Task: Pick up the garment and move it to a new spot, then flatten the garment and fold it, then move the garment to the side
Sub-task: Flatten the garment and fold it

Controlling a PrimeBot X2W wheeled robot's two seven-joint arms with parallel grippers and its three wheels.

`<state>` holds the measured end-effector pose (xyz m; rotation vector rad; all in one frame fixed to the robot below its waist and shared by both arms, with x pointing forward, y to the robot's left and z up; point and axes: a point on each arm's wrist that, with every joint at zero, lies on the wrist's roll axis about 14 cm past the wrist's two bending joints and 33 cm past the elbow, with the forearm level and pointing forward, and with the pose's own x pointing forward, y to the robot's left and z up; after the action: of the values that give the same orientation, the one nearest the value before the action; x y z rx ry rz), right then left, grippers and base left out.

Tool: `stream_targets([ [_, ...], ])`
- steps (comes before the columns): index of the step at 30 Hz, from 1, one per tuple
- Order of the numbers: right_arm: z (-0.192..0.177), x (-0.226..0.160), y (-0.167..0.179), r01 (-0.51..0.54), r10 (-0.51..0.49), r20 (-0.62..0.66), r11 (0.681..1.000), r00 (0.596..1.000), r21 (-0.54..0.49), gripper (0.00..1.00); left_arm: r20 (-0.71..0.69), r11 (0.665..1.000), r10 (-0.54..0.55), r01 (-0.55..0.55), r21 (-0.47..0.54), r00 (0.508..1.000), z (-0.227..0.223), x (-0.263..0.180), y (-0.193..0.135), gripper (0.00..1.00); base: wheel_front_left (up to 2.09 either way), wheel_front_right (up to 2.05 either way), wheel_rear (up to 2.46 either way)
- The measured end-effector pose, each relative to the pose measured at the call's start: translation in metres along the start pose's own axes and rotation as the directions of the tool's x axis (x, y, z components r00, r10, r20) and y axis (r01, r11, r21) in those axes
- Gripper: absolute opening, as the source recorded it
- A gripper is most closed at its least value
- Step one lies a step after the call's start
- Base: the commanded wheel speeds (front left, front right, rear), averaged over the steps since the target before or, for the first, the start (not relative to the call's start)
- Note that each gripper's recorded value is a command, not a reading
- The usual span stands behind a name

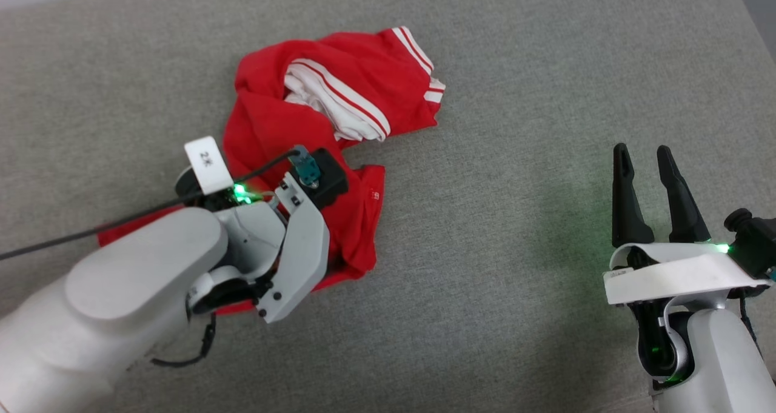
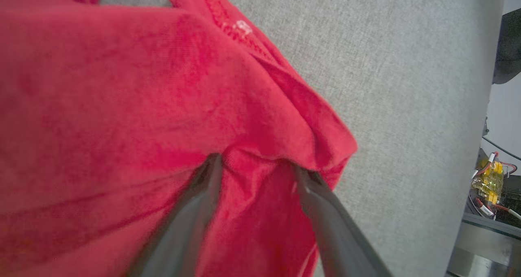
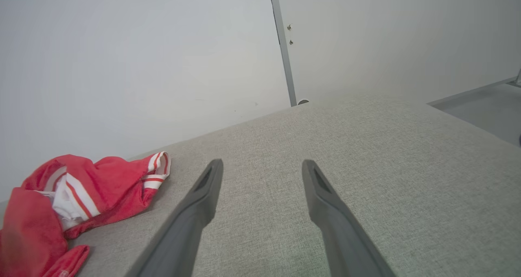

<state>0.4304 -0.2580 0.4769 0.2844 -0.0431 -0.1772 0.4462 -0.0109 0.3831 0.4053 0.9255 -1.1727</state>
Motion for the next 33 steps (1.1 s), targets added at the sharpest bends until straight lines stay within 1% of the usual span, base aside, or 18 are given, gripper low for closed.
stream_targets([
  [1,-0.001,0.001,-0.001,0.002,-0.002,-0.004,1.000,1.000,-0.002,1.00,-0.003,1.000,-0.003,0.003,-0.002,1.000,-0.001,0.003,0.001,0.27,0.00,0.00,0.00],
  [2,-0.003,0.001,-0.002,0.006,-0.006,-0.008,1.000,1.000,-0.002,1.00,0.007,1.000,-0.005,0.005,-0.006,1.000,0.001,0.005,0.003,0.00,0.00,0.00,0.00],
  [6,-0.007,0.001,-0.007,0.020,-0.020,-0.018,1.000,1.000,-0.005,1.00,0.071,0.998,-0.013,0.016,-0.053,0.997,0.008,0.012,0.009,0.00,0.00,0.00,0.00],
  [8,-0.007,0.002,-0.009,0.025,-0.025,-0.016,1.000,1.000,-0.004,1.00,0.109,0.995,-0.021,0.031,-0.093,0.994,0.011,0.010,0.009,0.00,0.00,0.00,0.00],
  [10,-0.007,0.003,-0.008,0.023,-0.023,-0.016,1.000,1.000,-0.003,1.00,0.144,0.995,-0.017,0.030,-0.091,0.989,0.018,0.005,0.009,0.00,0.00,0.00,0.00],
  [13,-0.009,0.005,-0.002,0.010,-0.010,-0.016,1.000,1.000,0.006,1.00,0.242,0.989,-0.011,0.047,-0.141,0.970,0.037,-0.010,0.012,0.00,0.00,0.00,0.00],
  [15,-0.010,0.006,0.002,-0.001,0.002,-0.017,1.000,1.000,0.013,1.00,0.343,0.979,0.013,0.058,-0.195,0.939,0.060,-0.031,0.022,0.00,0.00,0.00,0.00],
  [18,-0.011,0.008,0.008,-0.015,0.015,-0.017,1.000,1.000,0.022,1.00,0.493,0.955,0.070,0.084,-0.285,0.867,0.094,-0.073,0.043,0.00,0.00,0.00,0.00],
  [21,-0.010,0.009,0.013,-0.027,0.028,-0.013,0.999,1.000,0.029,1.00,0.587,0.927,0.153,0.091,-0.364,0.795,0.111,-0.112,0.068,0.00,0.00,0.00,0.00],
  [22,-0.010,0.010,0.014,-0.030,0.031,-0.012,0.999,0.999,0.031,1.00,0.608,0.913,0.191,0.088,-0.399,0.771,0.113,-0.125,0.080,0.00,0.00,0.00,0.00],
  [25,-0.009,0.010,0.016,-0.036,0.036,-0.010,0.999,0.999,0.033,1.00,0.587,0.871,0.315,0.018,-0.491,0.746,0.097,-0.147,0.115,0.00,0.00,0.00,0.00],
  [26,-0.009,0.010,0.016,-0.035,0.036,-0.010,0.999,0.999,0.033,1.00,0.572,0.850,0.365,-0.011,-0.527,0.734,0.089,-0.153,0.129,0.00,0.00,0.00,0.00],
  [28,-0.009,0.010,0.014,-0.031,0.032,-0.010,0.999,0.999,0.032,1.00,0.533,0.792,0.452,-0.047,-0.608,0.715,0.071,-0.160,0.153,0.00,0.00,0.00,0.00],
  [31,-0.009,0.009,0.010,-0.020,0.020,-0.010,0.999,1.000,0.031,1.00,0.415,0.701,0.542,-0.121,-0.702,0.731,0.026,-0.153,0.177,0.00,0.00,0.00,0.00],
  [32,-0.009,0.009,0.008,-0.015,0.015,-0.010,0.999,1.000,0.030,1.00,0.369,0.662,0.571,-0.146,-0.735,0.734,0.009,-0.150,0.185,0.00,0.00,0.00,0.00],
  [33,-0.009,0.009,0.007,-0.011,0.011,-0.009,1.000,1.000,0.028,1.00,0.332,0.632,0.585,-0.159,-0.759,0.740,-0.005,-0.147,0.189,0.00,0.00,0.00,0.00],
])
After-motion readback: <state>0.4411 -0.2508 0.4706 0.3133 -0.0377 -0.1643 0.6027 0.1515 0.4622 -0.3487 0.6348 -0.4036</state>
